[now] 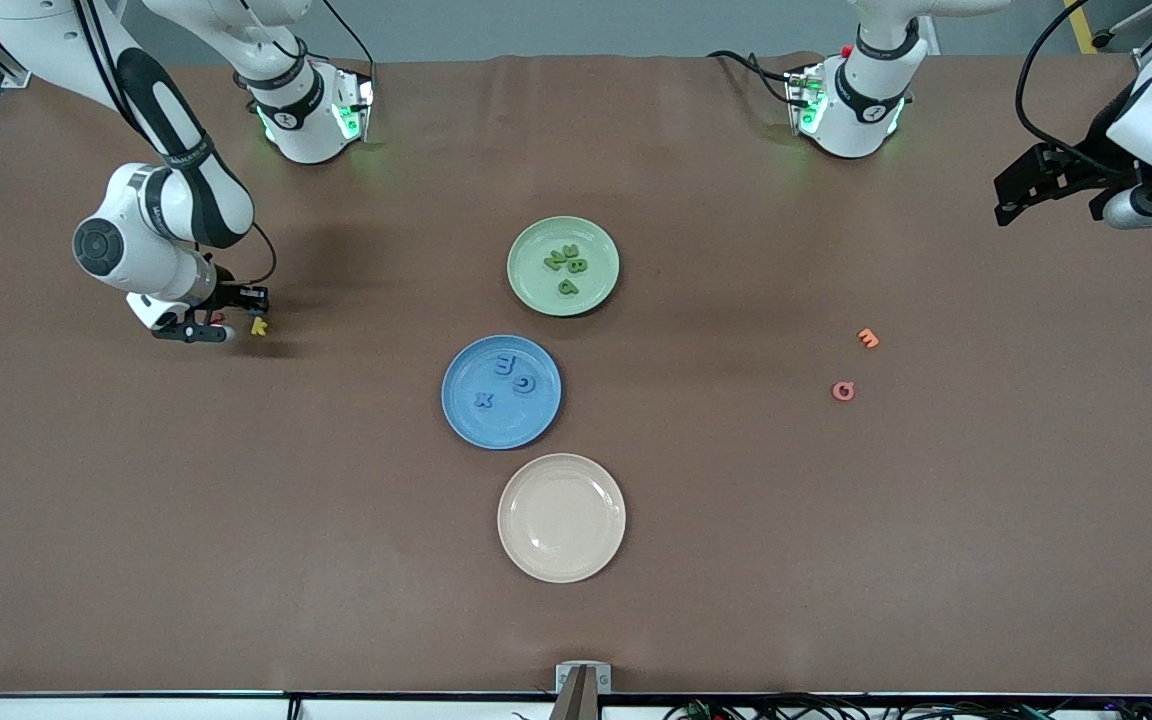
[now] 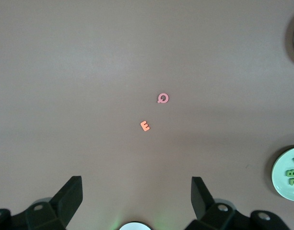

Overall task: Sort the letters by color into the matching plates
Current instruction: 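Carry the blue g with the right gripper toward the blue plate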

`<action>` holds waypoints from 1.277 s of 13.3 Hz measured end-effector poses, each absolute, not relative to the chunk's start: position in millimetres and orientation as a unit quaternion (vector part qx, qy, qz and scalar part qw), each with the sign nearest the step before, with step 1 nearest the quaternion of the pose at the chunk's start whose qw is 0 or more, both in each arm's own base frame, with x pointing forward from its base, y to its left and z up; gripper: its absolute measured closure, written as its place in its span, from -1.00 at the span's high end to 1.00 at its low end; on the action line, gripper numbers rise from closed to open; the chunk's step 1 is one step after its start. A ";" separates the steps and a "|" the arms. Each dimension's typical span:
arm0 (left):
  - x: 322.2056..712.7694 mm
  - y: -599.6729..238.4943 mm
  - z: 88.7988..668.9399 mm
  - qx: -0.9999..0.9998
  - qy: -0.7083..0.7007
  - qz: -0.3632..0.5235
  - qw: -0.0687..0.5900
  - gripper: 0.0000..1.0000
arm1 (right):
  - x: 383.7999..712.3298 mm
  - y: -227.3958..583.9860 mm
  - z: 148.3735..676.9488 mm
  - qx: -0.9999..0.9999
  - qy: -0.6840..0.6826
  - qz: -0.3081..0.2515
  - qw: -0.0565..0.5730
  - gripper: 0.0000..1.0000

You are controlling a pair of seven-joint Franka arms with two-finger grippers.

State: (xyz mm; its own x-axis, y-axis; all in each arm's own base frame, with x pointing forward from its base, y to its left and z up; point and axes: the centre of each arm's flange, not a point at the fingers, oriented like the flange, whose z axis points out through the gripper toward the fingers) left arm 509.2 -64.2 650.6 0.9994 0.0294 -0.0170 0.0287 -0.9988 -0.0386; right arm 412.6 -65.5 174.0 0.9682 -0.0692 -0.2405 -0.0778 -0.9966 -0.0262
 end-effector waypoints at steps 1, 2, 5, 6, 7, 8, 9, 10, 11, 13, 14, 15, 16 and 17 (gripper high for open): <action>509.3 -63.4 650.6 -1.000 -0.015 0.009 0.019 1.00 | 416.7 -64.7 181.9 -0.991 0.036 0.126 0.020 -0.46; 509.4 -62.6 650.6 -1.000 -0.016 0.009 0.019 1.00 | 423.1 -63.3 193.5 -0.991 0.033 0.129 0.021 -0.46; 509.5 -61.6 650.6 -1.000 -0.017 0.009 0.019 1.00 | 452.0 -44.2 237.5 -0.991 0.012 0.132 0.022 -0.46; 509.5 -61.5 650.6 -1.000 -0.017 0.009 0.019 1.00 | 464.2 -31.9 254.1 -0.991 0.006 0.131 0.020 -0.46; 509.5 -61.5 650.6 -1.000 -0.017 0.009 0.019 1.00 | 476.0 -18.5 269.0 -0.991 0.001 0.131 0.018 -0.46; 509.5 -61.5 650.6 -1.000 -0.017 0.009 0.019 1.00 | 489.3 -3.5 285.7 -0.992 0.000 0.128 0.014 -0.46; 509.5 -61.6 650.5 -1.000 -0.017 0.009 0.019 1.00 | 502.2 13.6 304.2 -0.992 0.000 0.125 0.011 -0.46; 509.6 -61.6 650.4 -1.000 -0.017 0.009 0.019 1.00 | 514.9 35.2 324.4 -0.993 0.002 0.119 0.006 -0.46; 509.6 -61.6 650.2 -1.000 -0.017 0.009 0.019 1.00 | 525.8 59.7 343.4 -0.994 0.004 0.110 0.002 -0.46; 509.6 -61.9 650.0 -1.000 -0.017 0.009 0.019 1.00 | 540.6 114.3 374.5 -0.996 0.008 0.087 -0.004 -0.46; 509.6 -62.1 650.0 -1.000 -0.017 0.009 0.019 1.00 | 544.9 143.0 384.2 -0.997 0.009 0.078 -0.006 -0.46; 509.5 -62.1 650.0 -1.000 -0.017 0.009 0.019 1.00 | 546.9 170.0 387.7 -0.997 0.009 0.073 -0.008 -0.46; 509.5 -62.2 650.0 -1.000 -0.016 0.009 0.019 1.00 | 547.5 196.2 386.6 -0.997 0.008 0.071 -0.010 -0.46; 509.5 -62.3 649.9 -1.000 -0.016 0.009 0.019 1.00 | 547.6 220.6 382.0 -0.997 0.007 0.071 -0.012 -0.46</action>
State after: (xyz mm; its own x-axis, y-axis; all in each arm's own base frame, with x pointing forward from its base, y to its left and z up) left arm 509.5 -62.3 649.9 0.9993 0.0331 -0.0176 0.0324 -0.9987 -0.0387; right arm 547.6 220.6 382.0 0.9898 -0.0162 -0.1414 -0.0127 -0.9996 0.0256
